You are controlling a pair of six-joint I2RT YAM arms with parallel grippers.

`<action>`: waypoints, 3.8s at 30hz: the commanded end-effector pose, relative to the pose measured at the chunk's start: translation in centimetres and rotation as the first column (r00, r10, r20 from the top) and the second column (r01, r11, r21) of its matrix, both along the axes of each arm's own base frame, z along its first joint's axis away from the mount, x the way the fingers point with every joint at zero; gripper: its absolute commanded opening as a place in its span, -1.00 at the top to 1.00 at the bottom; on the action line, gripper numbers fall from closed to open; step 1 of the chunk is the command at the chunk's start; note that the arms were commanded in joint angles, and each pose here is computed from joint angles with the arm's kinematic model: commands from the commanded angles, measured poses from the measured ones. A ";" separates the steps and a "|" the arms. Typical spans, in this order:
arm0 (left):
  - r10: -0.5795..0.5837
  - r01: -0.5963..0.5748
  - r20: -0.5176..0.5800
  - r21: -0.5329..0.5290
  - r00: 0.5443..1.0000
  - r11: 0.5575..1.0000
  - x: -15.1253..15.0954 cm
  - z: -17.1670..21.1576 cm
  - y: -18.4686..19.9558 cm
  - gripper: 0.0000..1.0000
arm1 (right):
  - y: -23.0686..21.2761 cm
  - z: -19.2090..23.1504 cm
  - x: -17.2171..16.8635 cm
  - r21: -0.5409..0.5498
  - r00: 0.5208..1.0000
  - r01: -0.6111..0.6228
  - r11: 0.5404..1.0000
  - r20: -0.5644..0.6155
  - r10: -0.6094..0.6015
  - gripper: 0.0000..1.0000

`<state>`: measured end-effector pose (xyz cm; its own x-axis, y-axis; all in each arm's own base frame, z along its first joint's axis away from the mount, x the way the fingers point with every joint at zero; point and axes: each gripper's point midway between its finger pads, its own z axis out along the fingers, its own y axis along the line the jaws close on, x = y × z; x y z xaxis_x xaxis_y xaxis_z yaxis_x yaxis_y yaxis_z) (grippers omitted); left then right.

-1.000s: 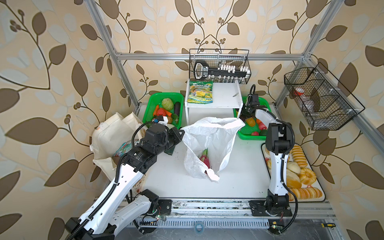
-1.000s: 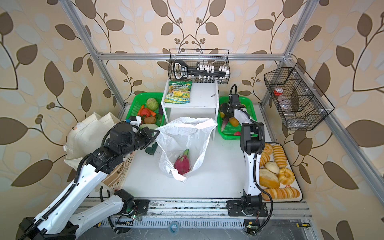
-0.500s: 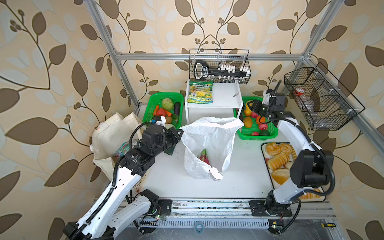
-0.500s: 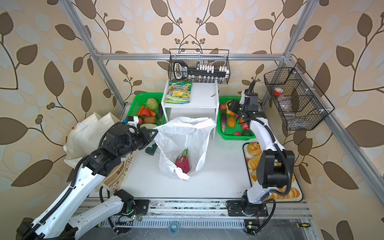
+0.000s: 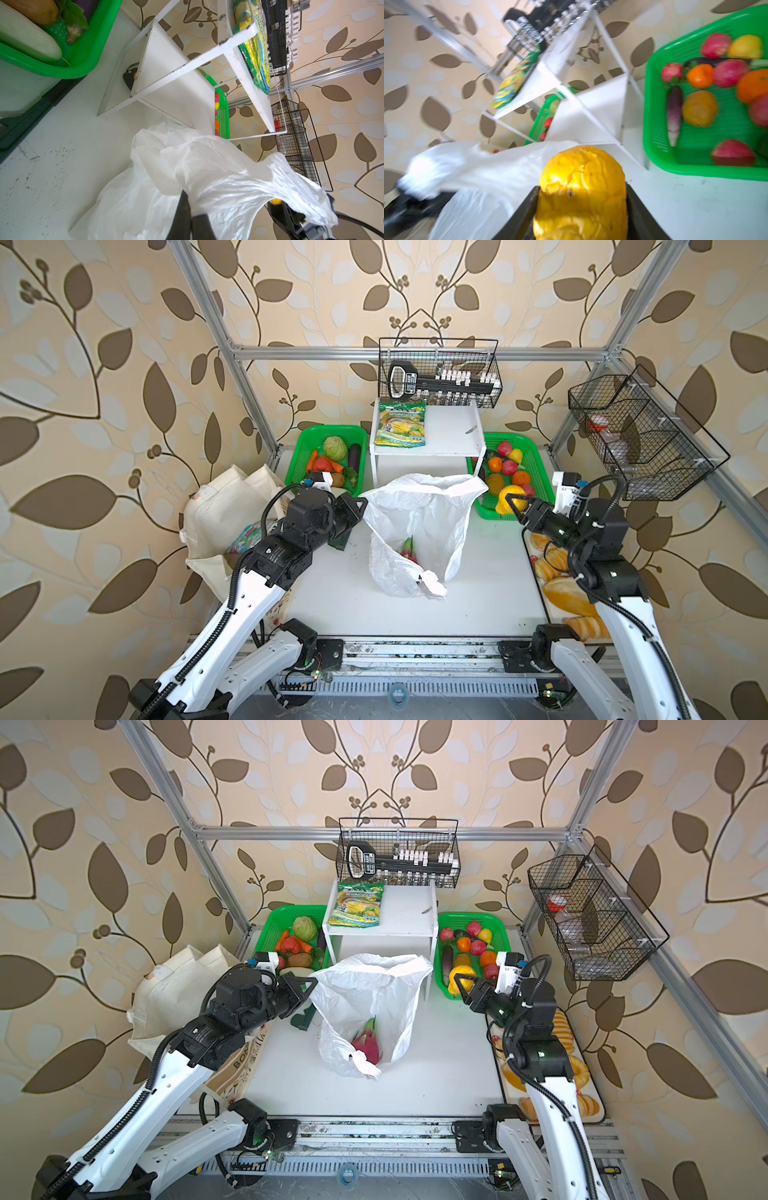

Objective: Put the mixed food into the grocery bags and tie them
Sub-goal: 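Carry the yellow mango into the bag opening and open the right gripper, then move the right gripper back to the orange-yellow mango in the green basket, then grasp the orange-yellow mango with the right gripper, then carry the orange-yellow mango into the white plastic bag with the right gripper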

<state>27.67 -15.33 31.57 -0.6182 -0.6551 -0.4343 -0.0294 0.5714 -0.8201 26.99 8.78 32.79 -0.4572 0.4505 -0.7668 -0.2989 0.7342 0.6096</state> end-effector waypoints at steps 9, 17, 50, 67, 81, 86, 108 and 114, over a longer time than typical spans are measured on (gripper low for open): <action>-0.001 0.003 0.036 -0.054 0.999 0.999 1.1 1.4 -0.5 1.00 | 12.4 3.6 -7.8 -0.207 0.814 -0.508 0.836 0.203 0.545 -0.15; -0.008 0.010 0.029 -0.061 1.000 0.998 0.7 1.4 -0.5 1.00 | 17.1 2.1 -5.0 -0.426 0.816 -0.385 0.818 0.257 0.518 -0.19; 0.014 -0.013 0.021 -0.043 1.000 0.999 0.8 0.8 0.0 1.00 | -5.5 0.4 -0.3 -0.430 0.851 0.523 0.736 0.321 -0.416 -0.93; -0.145 0.145 0.033 0.014 0.989 0.989 0.5 1.0 -2.2 1.00 | -9.5 -17.8 16.9 -0.440 0.764 0.332 0.834 -0.393 -0.512 -0.52; -0.127 0.127 0.018 0.027 0.992 0.992 0.5 0.7 -1.8 1.00 | -9.0 -24.2 26.1 -0.498 0.705 0.205 0.843 -0.522 -0.480 -0.51; -0.122 0.121 0.019 0.029 0.992 0.992 0.5 0.7 -1.7 1.00 | -9.3 -27.1 25.9 -0.516 0.670 0.178 0.838 -0.561 -0.487 -0.52; -0.111 0.111 0.019 0.015 0.994 0.994 -0.7 1.2 -1.1 1.00 | -8.8 -19.4 25.8 -0.359 0.785 0.188 0.914 -0.504 -0.360 -0.07; -0.096 0.095 0.027 0.014 0.995 0.995 -0.8 0.8 -0.7 1.00 | -7.6 -12.3 19.9 -0.309 0.876 0.190 0.932 -0.375 -0.304 -0.06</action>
<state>26.64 -16.70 31.35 -0.6997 -0.5633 -0.4394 0.0349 0.5873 -0.8086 48.85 0.23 16.83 -0.6936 0.4259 -0.5810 0.2359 0.8963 0.3755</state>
